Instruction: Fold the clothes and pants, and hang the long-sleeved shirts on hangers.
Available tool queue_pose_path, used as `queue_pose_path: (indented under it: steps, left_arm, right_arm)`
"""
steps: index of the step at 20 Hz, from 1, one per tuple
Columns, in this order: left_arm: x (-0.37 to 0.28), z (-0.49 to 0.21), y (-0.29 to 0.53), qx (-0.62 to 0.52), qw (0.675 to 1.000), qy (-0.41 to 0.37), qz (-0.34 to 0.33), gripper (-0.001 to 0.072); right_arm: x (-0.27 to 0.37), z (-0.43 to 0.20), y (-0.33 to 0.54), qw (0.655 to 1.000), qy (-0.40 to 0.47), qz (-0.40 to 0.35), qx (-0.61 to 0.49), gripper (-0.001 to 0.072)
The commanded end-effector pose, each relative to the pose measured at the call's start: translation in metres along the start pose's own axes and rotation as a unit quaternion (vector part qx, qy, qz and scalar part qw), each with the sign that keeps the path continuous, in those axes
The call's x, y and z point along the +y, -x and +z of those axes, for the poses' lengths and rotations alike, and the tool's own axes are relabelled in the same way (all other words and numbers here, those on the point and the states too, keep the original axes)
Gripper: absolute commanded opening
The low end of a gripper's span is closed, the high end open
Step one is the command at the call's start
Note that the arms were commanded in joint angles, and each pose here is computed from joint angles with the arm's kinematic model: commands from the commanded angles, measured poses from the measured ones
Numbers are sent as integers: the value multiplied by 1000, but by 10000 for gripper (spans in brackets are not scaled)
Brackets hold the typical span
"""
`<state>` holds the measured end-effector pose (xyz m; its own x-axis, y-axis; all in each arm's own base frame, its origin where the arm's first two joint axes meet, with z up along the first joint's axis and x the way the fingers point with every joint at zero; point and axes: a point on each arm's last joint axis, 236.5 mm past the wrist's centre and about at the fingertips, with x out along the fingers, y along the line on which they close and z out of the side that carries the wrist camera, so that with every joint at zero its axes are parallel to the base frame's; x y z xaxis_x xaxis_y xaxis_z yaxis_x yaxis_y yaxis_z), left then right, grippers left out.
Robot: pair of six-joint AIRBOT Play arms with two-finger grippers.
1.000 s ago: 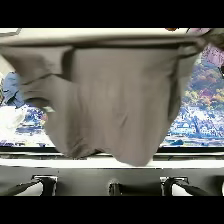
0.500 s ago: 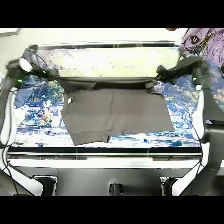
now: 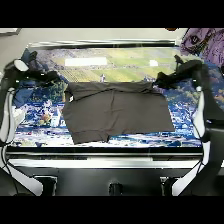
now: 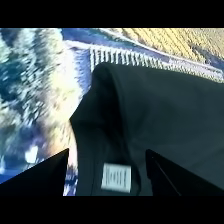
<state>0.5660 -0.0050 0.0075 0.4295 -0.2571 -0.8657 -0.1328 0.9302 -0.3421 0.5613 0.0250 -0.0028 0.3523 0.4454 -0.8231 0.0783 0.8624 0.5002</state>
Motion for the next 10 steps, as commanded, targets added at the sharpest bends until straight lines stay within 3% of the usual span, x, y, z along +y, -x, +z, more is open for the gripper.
queue_pose_path:
  steps: [1, 2, 4, 7, 10]
  left_arm:
    - [25, -29, 54, 55, 998, 31, 1, 550]
    - [35, -38, 65, 62, 997, 41, 4, 550]
    - [53, -65, 79, 71, 995, 70, 12, 550]
    - [71, -121, 84, 85, 990, 111, 22, 550]
    - [77, -168, 83, 86, 987, 135, 28, 550]
  right_arm:
    - [-26, -25, 73, 1000, 15, 6, 25, 326]
    - [-44, -35, 89, 1000, -5, 1, 22, 330]
    - [-82, -77, 111, 997, -62, -4, 34, 438]
    - [-124, -158, 113, 988, -143, 1, 62, 453]
    - [-142, -214, 95, 981, -170, -11, 97, 454]
